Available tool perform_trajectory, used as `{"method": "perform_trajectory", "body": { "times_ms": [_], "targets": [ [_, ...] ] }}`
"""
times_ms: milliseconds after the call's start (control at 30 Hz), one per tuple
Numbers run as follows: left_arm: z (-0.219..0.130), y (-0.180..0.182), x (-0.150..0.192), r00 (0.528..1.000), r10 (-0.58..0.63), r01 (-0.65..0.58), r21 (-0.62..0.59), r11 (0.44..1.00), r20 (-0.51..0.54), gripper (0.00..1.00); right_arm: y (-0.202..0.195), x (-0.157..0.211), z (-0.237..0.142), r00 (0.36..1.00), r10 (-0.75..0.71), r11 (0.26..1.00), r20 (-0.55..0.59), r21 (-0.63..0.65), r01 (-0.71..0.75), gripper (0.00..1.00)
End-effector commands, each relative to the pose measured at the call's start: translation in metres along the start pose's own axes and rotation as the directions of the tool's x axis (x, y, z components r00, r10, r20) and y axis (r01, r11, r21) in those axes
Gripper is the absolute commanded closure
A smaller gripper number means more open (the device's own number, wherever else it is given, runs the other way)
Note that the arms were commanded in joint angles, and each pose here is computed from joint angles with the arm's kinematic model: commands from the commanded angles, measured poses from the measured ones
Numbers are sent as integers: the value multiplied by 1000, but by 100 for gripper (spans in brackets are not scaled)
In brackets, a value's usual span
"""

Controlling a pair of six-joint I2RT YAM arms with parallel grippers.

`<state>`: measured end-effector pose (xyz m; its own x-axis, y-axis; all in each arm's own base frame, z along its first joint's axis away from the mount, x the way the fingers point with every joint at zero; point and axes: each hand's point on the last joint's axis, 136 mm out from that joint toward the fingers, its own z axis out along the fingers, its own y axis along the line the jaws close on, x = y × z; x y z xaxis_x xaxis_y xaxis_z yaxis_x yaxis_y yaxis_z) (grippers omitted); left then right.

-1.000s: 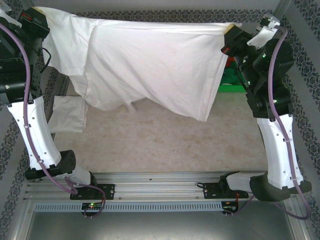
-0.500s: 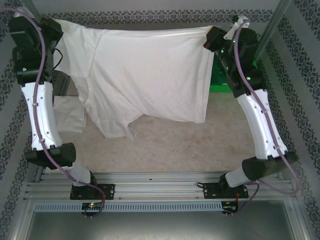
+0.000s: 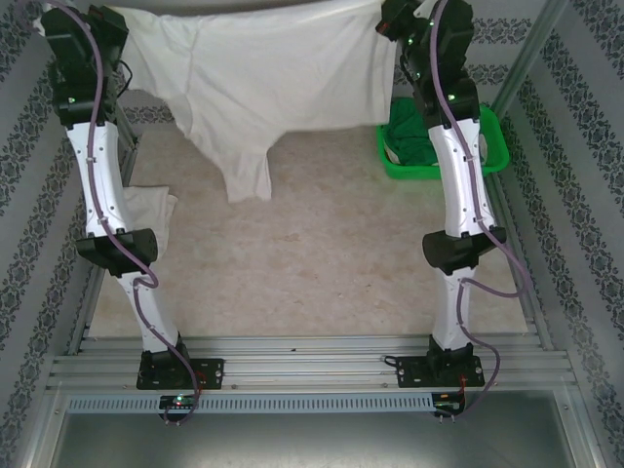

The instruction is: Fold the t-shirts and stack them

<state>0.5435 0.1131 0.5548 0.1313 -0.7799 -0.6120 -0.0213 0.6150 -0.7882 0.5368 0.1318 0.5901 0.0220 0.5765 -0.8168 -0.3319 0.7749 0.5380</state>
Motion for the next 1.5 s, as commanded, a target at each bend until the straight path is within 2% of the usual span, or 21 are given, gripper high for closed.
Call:
{"method": "perform_trajectory", "body": {
  "times_ms": [0, 67, 167, 267, 433, 600, 700, 800, 900, 1000, 1133, 1333, 1467],
  "targets": [
    [-42, -52, -44, 993, -4, -10, 117, 993, 119, 100, 18, -33, -21, 998, 41, 998, 45, -59, -39, 100],
    [-50, -48, -39, 996, 37, -44, 84, 995, 86, 100, 17, -24, -24, 1000, 19, 999, 1, -41, -19, 100],
    [-61, -30, -15, 994, 112, -112, 12, 994, -17, 100, 9, 6, -30, 994, -34, 999, -104, 12, 35, 100],
    [-77, 13, 19, 985, 131, -141, -88, 986, -112, 100, -9, 48, -44, 980, -43, 996, -192, 68, 58, 100],
    [-117, 116, 99, 971, 22, -90, -276, 957, -239, 100, -71, 146, -89, 930, 62, 972, -361, 235, 27, 100],
    [-162, 233, 198, 921, -143, -50, -474, 879, -362, 100, -136, 277, -155, 812, 207, 905, -545, 422, 52, 100],
    [-193, 278, 240, 880, -240, -39, -567, 823, -409, 100, -170, 336, -201, 736, 313, 838, -601, 539, 85, 100],
    [-219, 304, 265, 852, -286, -59, -623, 780, -438, 100, -197, 376, -247, 669, 408, 753, -622, 643, 140, 100],
    [-244, 326, 278, 832, -307, -107, -677, 728, -461, 100, -218, 397, -289, 623, 486, 648, -613, 731, 215, 100],
    [-262, 339, 286, 813, -331, -137, -710, 691, -479, 100, -227, 408, -311, 594, 522, 609, -612, 755, 244, 100],
    [-277, 342, 289, 800, -339, -164, -724, 670, -495, 100, -232, 413, -335, 554, 570, 548, -606, 783, 293, 100],
    [-302, 345, 294, 783, -361, -191, -748, 636, -507, 100, -241, 417, -368, 497, 611, 479, -616, 788, 388, 100],
    [-321, 349, 302, 762, -401, -201, -773, 602, -510, 97, -239, 427, -370, 463, 621, 494, -633, 774, 396, 100]
  ]
}}
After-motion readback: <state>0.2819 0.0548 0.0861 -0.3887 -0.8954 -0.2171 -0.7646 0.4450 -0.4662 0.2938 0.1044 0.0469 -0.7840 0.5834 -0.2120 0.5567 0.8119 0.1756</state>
